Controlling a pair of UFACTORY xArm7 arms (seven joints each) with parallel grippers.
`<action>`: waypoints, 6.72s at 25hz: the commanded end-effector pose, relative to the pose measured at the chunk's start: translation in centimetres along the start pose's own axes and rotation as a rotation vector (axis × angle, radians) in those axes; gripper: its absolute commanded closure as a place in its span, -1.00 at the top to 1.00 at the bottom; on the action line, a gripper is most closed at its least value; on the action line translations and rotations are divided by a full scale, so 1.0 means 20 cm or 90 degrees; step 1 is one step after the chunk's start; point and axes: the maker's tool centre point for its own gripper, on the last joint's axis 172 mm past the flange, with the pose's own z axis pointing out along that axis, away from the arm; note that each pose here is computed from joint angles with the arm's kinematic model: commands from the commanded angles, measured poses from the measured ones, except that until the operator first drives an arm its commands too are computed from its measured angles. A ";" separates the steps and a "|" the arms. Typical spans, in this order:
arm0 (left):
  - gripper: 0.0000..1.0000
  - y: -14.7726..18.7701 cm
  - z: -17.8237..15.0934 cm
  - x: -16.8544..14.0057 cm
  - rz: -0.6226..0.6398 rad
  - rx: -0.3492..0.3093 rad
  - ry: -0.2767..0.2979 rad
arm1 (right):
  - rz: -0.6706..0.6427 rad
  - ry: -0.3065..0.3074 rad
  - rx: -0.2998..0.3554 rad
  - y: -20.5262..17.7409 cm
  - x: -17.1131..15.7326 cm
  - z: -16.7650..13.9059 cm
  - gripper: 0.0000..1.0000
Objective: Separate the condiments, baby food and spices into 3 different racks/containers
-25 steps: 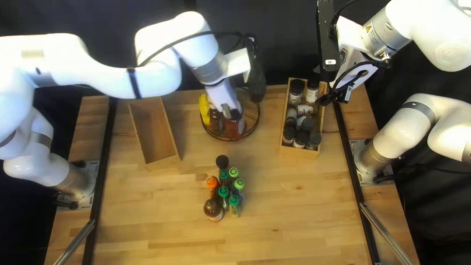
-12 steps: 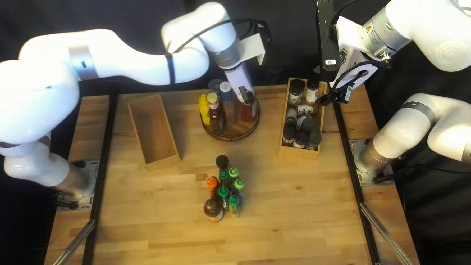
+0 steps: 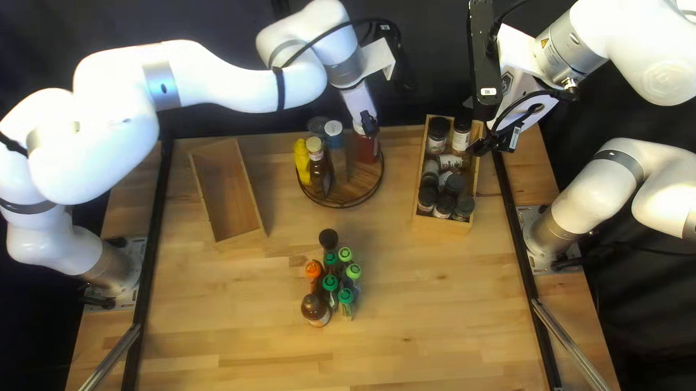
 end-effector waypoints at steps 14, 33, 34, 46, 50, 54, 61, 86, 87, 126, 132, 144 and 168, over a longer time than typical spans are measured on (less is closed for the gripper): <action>-1.00 -0.10 0.19 -0.10 -0.038 0.010 -0.009 | 0.000 0.000 0.000 0.00 0.00 0.00 1.00; -0.61 -0.07 0.40 -0.17 -0.050 -0.001 -0.019 | 0.000 0.000 0.000 0.00 0.00 0.00 1.00; 0.61 -0.07 0.39 -0.17 -0.050 0.000 -0.019 | 0.000 0.000 0.000 0.00 0.00 0.00 1.00; 1.00 0.22 0.01 -0.16 0.020 0.032 -0.044 | 0.000 0.000 0.000 0.00 0.00 0.00 1.00; 1.00 0.43 -0.13 -0.25 0.076 0.012 -0.076 | 0.000 0.000 0.000 0.00 0.00 0.00 1.00; 1.00 0.66 -0.27 -0.49 0.182 -0.048 -0.104 | 0.000 0.000 0.000 0.00 0.00 0.00 1.00; 1.00 1.04 -0.43 -0.92 0.350 -0.124 -0.119 | 0.000 0.000 0.000 0.00 0.00 0.00 1.00; 1.00 1.46 -0.16 -1.53 0.706 -0.100 -0.118 | 0.000 0.000 0.000 0.00 0.00 0.00 1.00; 1.00 1.45 -0.14 -1.51 0.709 -0.100 -0.112 | 0.000 0.000 0.000 0.00 0.00 0.00 1.00; -0.80 1.65 0.21 -1.37 0.766 -0.141 0.009 | 0.000 0.000 0.000 0.00 0.00 0.00 1.00; -1.00 1.63 0.21 -1.36 0.762 -0.138 0.005 | 0.000 0.000 0.000 0.00 0.00 0.00 1.00; -1.00 1.36 -0.64 -1.24 0.703 -0.069 -0.029 | 0.000 0.000 0.000 0.00 0.00 0.00 1.00; -1.00 0.64 -0.36 -0.46 0.675 0.024 -0.045 | 0.000 0.000 0.000 0.00 0.00 0.00 1.00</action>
